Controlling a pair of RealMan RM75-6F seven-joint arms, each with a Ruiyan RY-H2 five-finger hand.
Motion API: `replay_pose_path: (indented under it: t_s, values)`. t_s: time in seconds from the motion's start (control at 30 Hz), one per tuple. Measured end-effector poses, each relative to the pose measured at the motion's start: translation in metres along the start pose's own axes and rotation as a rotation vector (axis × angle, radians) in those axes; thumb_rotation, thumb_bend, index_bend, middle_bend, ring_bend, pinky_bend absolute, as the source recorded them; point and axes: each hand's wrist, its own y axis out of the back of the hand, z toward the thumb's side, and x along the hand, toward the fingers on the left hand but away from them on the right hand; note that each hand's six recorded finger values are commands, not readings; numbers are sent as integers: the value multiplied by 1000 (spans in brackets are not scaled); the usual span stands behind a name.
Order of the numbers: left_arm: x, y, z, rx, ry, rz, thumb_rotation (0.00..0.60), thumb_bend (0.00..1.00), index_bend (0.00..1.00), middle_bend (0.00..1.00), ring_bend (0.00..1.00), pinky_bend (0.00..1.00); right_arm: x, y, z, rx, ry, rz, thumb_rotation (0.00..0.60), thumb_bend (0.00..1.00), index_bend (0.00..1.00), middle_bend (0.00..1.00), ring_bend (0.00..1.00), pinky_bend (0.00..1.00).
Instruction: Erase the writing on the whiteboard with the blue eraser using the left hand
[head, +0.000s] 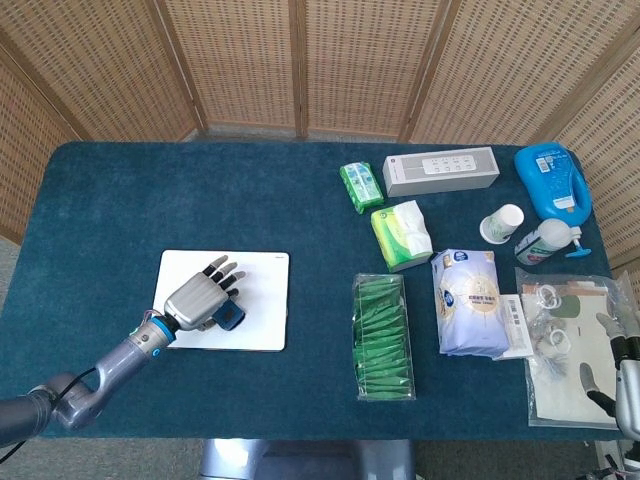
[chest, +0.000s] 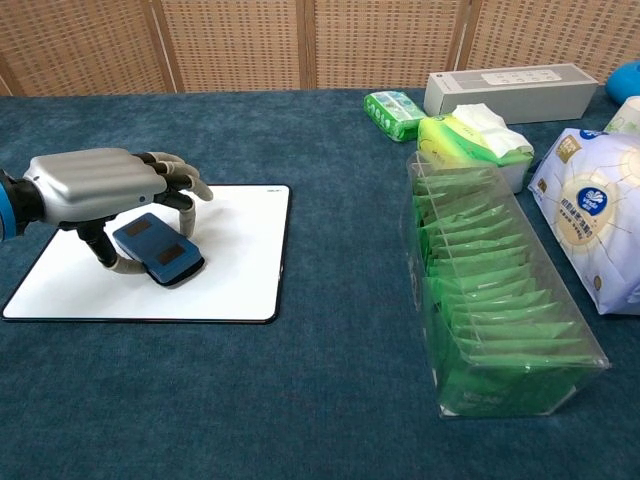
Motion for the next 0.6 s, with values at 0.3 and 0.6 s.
replay_pose_path:
  t_s: [0.3, 0.6]
  values:
    - [-7, 5, 31, -19, -92, 4, 600, 307, 690, 163, 0, 0, 1, 1, -2, -3, -3, -5, 600, 349, 172, 106, 0, 56]
    - [-11, 32, 29, -31, -93, 94, 600, 306, 688, 163, 0, 0, 1, -1, -1, -6, 0, -1, 600, 348, 172, 105, 0, 56]
